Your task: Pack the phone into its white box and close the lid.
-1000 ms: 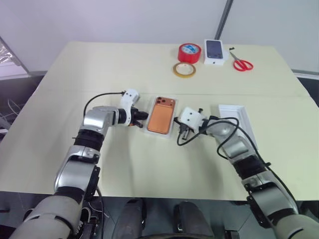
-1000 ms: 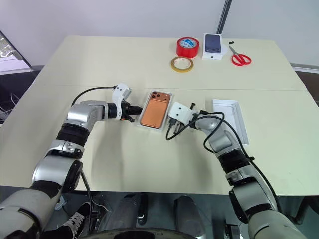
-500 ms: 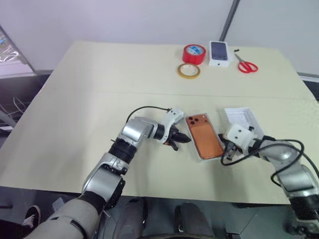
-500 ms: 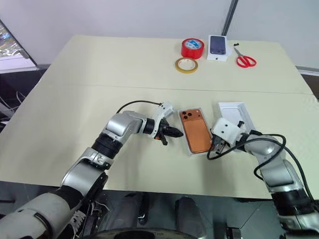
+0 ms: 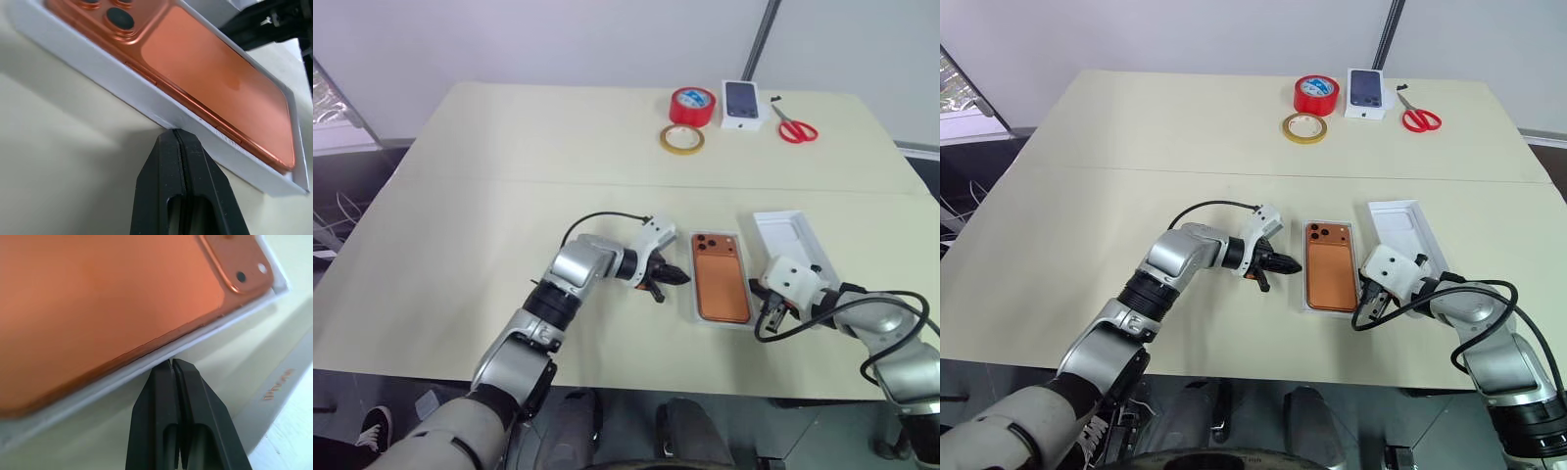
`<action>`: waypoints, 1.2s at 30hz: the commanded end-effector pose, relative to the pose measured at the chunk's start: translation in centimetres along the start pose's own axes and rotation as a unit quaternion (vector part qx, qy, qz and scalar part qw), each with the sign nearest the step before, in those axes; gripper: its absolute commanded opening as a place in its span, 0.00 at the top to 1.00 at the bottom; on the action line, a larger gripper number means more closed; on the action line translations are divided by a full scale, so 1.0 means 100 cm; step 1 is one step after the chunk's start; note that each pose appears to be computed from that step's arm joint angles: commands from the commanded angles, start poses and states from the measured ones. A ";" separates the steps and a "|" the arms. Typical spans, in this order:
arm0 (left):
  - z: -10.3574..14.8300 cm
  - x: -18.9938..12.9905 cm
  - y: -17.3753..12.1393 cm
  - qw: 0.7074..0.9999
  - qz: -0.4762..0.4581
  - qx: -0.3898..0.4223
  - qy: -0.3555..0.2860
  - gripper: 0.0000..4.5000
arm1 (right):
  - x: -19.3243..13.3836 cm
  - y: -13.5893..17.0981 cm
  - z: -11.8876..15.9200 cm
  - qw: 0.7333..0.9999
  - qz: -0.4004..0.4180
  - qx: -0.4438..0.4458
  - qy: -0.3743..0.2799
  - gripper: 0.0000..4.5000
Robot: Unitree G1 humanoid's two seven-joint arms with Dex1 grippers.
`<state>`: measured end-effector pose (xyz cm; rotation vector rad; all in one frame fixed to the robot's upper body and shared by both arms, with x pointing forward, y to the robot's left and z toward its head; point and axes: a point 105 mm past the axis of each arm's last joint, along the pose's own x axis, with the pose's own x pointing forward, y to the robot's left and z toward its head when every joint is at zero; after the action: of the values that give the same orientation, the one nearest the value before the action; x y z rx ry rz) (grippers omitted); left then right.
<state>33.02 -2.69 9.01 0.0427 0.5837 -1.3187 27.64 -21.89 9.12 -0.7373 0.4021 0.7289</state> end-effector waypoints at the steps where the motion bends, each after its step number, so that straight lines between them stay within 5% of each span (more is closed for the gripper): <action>1: 0.014 -0.007 -0.002 0.999 -0.009 0.016 -0.032 1.00 | 0.000 0.005 0.010 0.999 0.019 -0.024 -0.018 0.98; 8: 0.012 -0.014 -0.002 0.999 -0.006 0.024 -0.033 1.00 | -0.001 -0.009 0.009 0.998 0.004 -0.055 -0.011 0.98; 12: 0.029 -0.028 0.011 0.996 0.033 0.026 -0.085 1.00 | -0.013 -0.026 0.020 0.999 -0.007 -0.012 -0.041 0.98; 16: 0.045 -0.054 0.017 0.986 0.067 0.064 -0.137 0.72 | -0.029 -0.050 0.031 0.998 -0.034 0.011 -0.049 0.70; 22: 0.044 -0.094 0.003 0.966 0.051 0.186 -0.172 0.05 | -0.029 -0.068 0.027 0.994 -0.094 0.040 -0.028 0.01; 36: -0.008 -0.143 -0.006 0.933 0.043 0.325 -0.150 0.05 | -0.025 -0.032 0.004 0.960 -0.043 0.258 0.103 0.01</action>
<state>30.63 9.90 13.27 0.3688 -0.0602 -1.3510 28.40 -24.68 11.51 -0.3340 0.7142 0.4375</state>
